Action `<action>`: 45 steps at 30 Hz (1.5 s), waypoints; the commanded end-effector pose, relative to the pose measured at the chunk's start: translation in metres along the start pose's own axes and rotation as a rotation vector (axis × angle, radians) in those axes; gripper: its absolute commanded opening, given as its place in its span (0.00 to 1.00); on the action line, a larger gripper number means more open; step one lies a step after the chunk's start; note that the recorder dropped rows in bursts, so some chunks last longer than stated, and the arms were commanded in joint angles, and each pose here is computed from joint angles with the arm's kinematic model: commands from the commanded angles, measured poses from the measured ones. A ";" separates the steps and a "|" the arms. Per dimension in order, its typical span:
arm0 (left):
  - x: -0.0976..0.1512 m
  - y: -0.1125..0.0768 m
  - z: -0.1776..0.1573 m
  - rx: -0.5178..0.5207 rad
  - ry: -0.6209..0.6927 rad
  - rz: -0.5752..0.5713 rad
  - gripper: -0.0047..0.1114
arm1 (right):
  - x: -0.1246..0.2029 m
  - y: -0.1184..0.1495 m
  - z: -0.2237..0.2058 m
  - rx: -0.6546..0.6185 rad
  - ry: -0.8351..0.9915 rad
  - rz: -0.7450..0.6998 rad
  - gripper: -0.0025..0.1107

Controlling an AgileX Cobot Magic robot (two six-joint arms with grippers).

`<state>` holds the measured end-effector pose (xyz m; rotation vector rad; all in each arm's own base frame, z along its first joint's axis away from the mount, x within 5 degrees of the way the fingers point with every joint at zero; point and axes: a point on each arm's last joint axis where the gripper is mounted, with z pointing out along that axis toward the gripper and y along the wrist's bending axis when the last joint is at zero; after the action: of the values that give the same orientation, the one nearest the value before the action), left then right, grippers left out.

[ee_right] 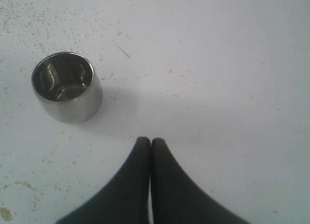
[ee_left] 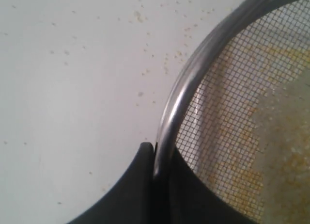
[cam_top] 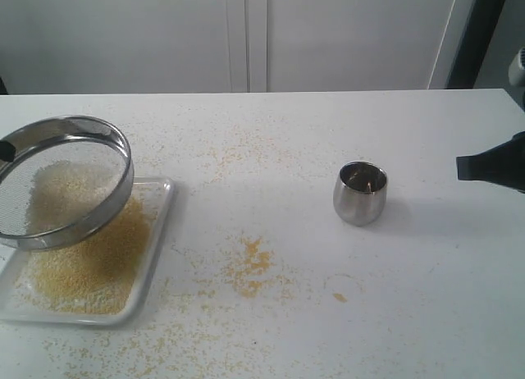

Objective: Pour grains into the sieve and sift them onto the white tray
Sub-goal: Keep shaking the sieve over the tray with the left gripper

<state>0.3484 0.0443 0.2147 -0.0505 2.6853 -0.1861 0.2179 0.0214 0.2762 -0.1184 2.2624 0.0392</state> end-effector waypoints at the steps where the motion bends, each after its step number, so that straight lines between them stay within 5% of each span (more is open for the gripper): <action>1: -0.001 -0.013 -0.006 0.043 -0.007 0.244 0.04 | 0.000 -0.001 -0.001 0.003 -0.014 0.007 0.02; 3: -0.001 -0.011 -0.006 0.042 0.000 0.248 0.04 | 0.000 -0.001 -0.001 0.003 -0.014 0.007 0.02; 6: -0.002 -0.003 -0.008 0.046 -0.020 -0.123 0.04 | 0.000 -0.001 -0.001 0.003 -0.014 0.007 0.02; 7: -0.002 -0.005 -0.007 0.060 -0.018 -0.166 0.04 | 0.000 -0.001 -0.001 0.003 -0.014 0.007 0.02; 11: 0.006 -0.018 -0.006 0.134 0.061 0.210 0.04 | 0.000 -0.001 -0.001 0.003 -0.014 0.007 0.02; 12: 0.007 -0.017 -0.007 0.137 0.075 0.203 0.04 | 0.000 -0.001 -0.001 0.003 -0.014 0.007 0.02; 15: 0.008 0.001 -0.009 0.099 0.085 -0.162 0.04 | 0.000 -0.001 -0.001 0.003 -0.014 0.007 0.02; 16: 0.009 0.001 -0.009 0.103 0.097 -0.197 0.04 | 0.000 -0.001 -0.001 0.003 -0.014 0.007 0.02; 21: 0.016 -0.021 -0.008 0.159 0.189 0.075 0.04 | 0.000 -0.001 -0.001 0.003 -0.014 0.007 0.02; 26: 0.018 0.001 -0.009 0.035 0.197 -0.158 0.04 | 0.000 -0.001 -0.001 0.003 -0.014 0.029 0.02; 32: 0.017 -0.032 -0.006 0.111 0.203 0.143 0.04 | 0.000 -0.001 -0.001 0.003 -0.014 0.032 0.02; 34: 0.016 -0.026 -0.006 0.070 0.188 0.077 0.04 | 0.000 -0.001 -0.001 0.003 -0.014 0.032 0.02; 36: 0.012 -0.006 -0.009 0.040 0.141 -0.118 0.04 | 0.000 -0.001 -0.001 0.003 -0.014 0.032 0.02; 42: 0.012 -0.035 -0.005 0.070 0.164 0.174 0.04 | 0.000 -0.001 -0.001 0.003 -0.014 0.032 0.02; 45: 0.006 -0.010 -0.012 0.021 0.125 -0.098 0.04 | 0.000 -0.001 -0.001 0.003 -0.014 0.032 0.02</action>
<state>0.3370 0.0204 0.2123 0.0607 2.8595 -0.2299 0.2179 0.0214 0.2762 -0.0910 2.2639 0.0520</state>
